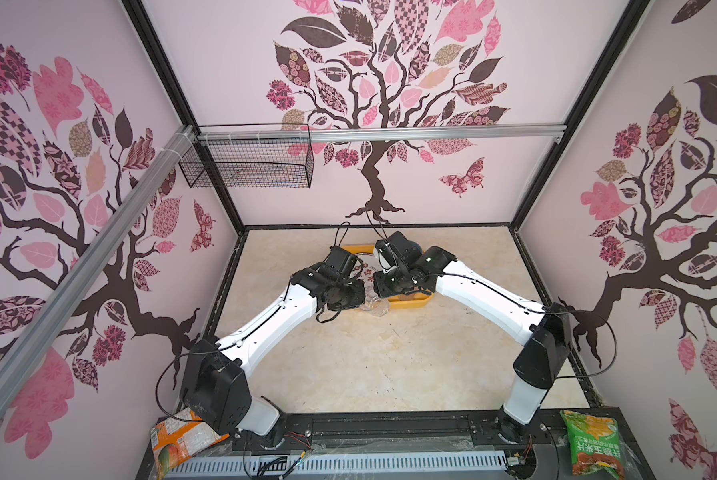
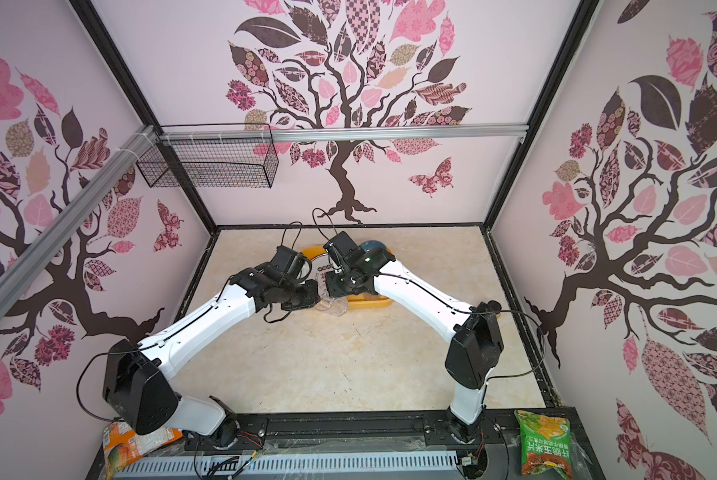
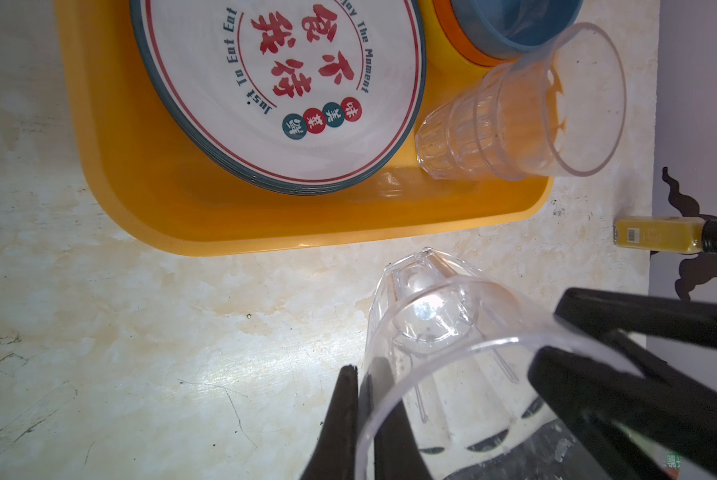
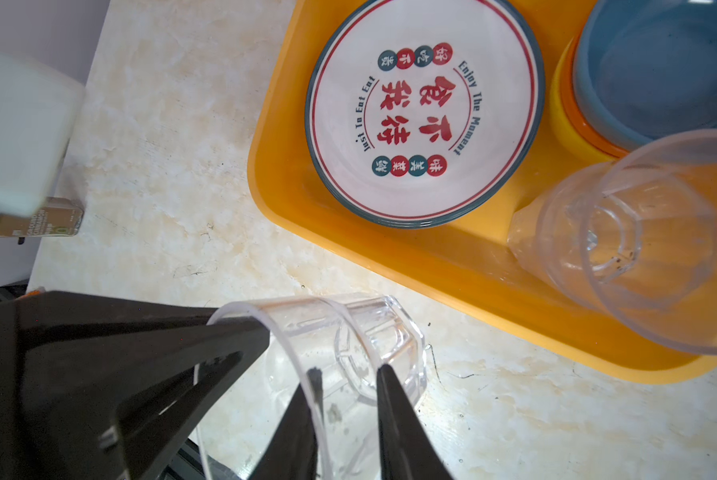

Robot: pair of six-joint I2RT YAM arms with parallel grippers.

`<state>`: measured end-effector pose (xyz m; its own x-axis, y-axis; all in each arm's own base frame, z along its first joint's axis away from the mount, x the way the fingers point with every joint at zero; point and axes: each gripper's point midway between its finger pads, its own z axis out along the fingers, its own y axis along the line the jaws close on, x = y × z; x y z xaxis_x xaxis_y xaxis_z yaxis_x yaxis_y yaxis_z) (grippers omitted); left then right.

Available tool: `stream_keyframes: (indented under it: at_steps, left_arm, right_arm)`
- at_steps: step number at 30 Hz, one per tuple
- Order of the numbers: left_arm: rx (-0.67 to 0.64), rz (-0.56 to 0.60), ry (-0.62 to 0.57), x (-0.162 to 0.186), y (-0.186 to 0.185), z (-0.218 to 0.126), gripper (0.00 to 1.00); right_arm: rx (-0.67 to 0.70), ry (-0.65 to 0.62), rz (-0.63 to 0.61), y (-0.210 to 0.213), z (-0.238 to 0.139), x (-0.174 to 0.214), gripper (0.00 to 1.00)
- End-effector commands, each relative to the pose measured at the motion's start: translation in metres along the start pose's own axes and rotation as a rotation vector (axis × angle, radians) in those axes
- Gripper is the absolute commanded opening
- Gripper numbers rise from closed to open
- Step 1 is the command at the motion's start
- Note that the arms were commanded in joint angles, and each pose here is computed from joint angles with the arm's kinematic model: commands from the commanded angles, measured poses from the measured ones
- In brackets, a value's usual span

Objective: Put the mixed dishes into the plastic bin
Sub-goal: 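Grasp the cup rim with the right gripper while the left gripper holds it, then open the left gripper and draw it back while right gripper holds cup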

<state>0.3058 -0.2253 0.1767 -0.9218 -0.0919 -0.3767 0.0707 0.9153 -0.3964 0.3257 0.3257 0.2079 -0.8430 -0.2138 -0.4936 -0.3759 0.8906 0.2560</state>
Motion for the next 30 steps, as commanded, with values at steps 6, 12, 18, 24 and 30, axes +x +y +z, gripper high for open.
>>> stream_keyframes:
  at_steps: [6,12,18,24,30]
  left_arm:
    - [0.065,0.005,-0.115,-0.029,-0.024,-0.036,0.13]
    - [0.062,0.005,-0.145,-0.036,-0.026,-0.048,0.17]
    - [0.076,0.001,-0.165,-0.038,-0.029,-0.058,0.21]
    - [0.072,-0.003,-0.19,-0.038,-0.026,-0.07,0.28]
    - [0.084,-0.017,-0.214,-0.036,-0.02,-0.078,0.38]
  right_arm:
    - [0.093,-0.011,0.03,-0.019,0.004,-0.007,0.16]
    - [0.114,-0.032,0.03,-0.024,0.0,-0.008,0.11]
    - [0.134,-0.071,0.032,-0.028,-0.007,-0.012,0.05]
    - [0.139,-0.111,0.031,-0.03,-0.019,-0.02,0.04]
    - [0.141,-0.136,0.044,-0.037,-0.031,-0.028,0.03]
